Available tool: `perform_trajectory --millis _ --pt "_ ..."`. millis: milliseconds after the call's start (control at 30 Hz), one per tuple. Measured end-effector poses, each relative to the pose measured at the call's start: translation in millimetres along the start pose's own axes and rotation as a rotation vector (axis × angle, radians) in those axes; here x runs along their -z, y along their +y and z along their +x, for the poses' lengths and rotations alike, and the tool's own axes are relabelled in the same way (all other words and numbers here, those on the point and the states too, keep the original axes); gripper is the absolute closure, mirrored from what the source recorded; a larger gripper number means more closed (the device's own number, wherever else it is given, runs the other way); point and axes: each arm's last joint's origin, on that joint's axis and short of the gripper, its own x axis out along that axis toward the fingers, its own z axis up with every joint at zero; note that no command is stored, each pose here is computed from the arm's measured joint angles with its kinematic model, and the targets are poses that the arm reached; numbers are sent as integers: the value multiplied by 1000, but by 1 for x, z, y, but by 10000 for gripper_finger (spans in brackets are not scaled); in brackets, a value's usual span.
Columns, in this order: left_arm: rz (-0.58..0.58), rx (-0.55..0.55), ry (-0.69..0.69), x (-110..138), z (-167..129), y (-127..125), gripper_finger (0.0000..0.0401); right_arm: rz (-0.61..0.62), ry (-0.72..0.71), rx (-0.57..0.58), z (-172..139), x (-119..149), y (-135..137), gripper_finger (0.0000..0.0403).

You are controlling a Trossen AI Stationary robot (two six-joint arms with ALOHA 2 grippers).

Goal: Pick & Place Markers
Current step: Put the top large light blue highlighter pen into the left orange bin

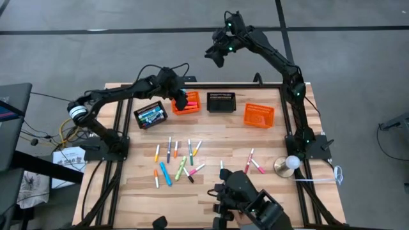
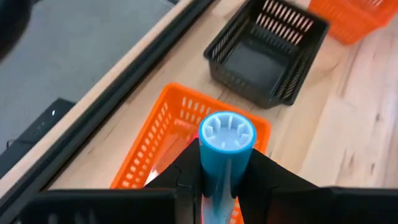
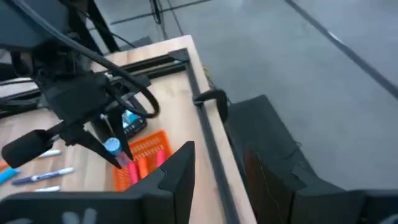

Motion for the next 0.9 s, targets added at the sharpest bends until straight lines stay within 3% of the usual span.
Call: perform_trajectory --millis 233,500,667,900 --pt "63 0 8 -10 2 1 338 -11 6 141 -13 -8 2 278" --pt "85 3 28 -9 1 0 338 -43 -9 128 -34 -25 29 278" --pt "90 6 29 -9 1 -1 338 -48 60 160 -21 -22 46 278" --pt "97 8 43 -8 1 -1 338 43 155 151 4 6 45 278"
